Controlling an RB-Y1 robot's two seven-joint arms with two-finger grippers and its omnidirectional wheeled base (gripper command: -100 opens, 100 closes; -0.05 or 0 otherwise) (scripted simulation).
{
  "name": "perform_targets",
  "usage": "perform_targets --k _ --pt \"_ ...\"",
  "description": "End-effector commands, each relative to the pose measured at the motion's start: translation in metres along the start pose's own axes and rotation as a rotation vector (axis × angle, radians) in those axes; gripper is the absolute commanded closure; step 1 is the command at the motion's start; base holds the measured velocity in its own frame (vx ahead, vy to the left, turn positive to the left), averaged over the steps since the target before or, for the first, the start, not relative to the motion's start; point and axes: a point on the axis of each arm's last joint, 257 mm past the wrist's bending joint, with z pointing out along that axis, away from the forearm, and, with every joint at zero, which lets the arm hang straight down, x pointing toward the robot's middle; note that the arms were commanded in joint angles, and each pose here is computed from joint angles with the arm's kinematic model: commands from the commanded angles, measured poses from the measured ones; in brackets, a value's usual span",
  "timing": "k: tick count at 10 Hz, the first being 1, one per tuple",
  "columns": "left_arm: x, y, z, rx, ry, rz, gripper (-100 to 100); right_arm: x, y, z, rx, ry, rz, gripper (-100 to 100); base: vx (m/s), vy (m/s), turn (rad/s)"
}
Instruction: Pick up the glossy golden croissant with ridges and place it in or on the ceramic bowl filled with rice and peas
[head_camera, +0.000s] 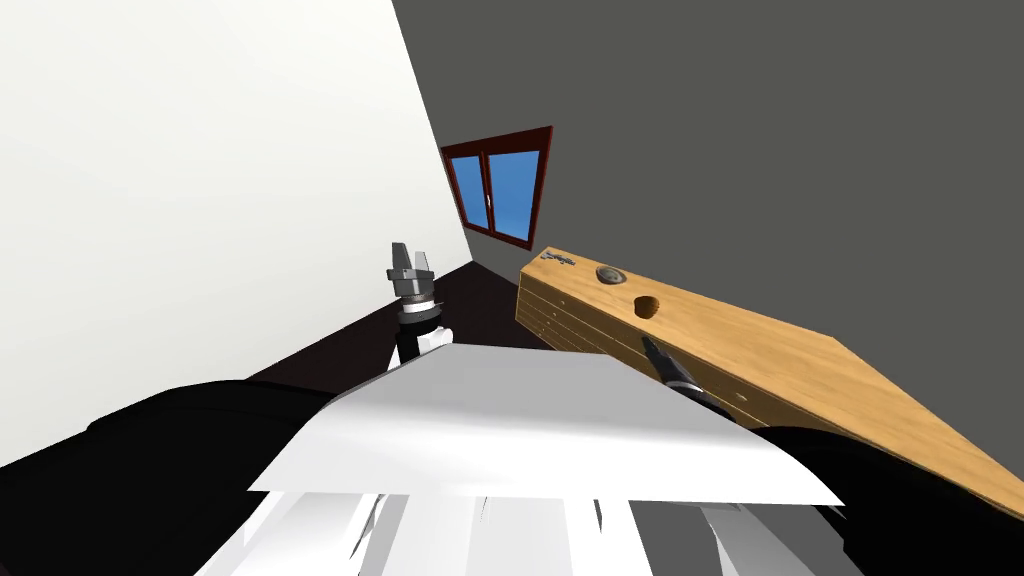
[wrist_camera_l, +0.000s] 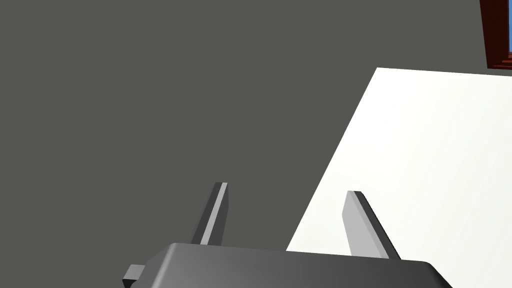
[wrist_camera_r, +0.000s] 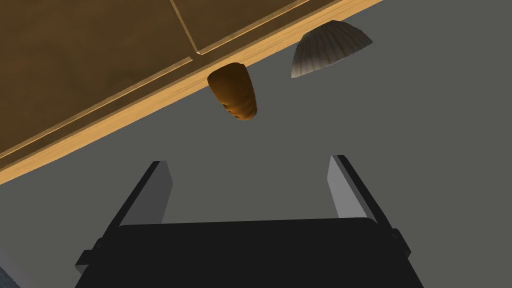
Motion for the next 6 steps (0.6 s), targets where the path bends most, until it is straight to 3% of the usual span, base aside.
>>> perform_targets --k 1,4,6 --pt "0.000 0.000 0.000 0.000 0.000 0.000 0 0.004 -0.029 -0.005 0.065 0.043 -0.072 -100 0.098 0.002 0.192" --pt "0.000 0.000 0.000 0.000 0.000 0.000 0 -0.001 -0.078 -0.013 0.168 0.108 -0.196 -100 0.099 -0.010 0.161" --pt "0.000 0.000 0.000 0.000 0.000 0.000 0 -0.005 -0.092 -0.015 0.195 0.124 -0.235 -100 0.070 -0.025 0.079"
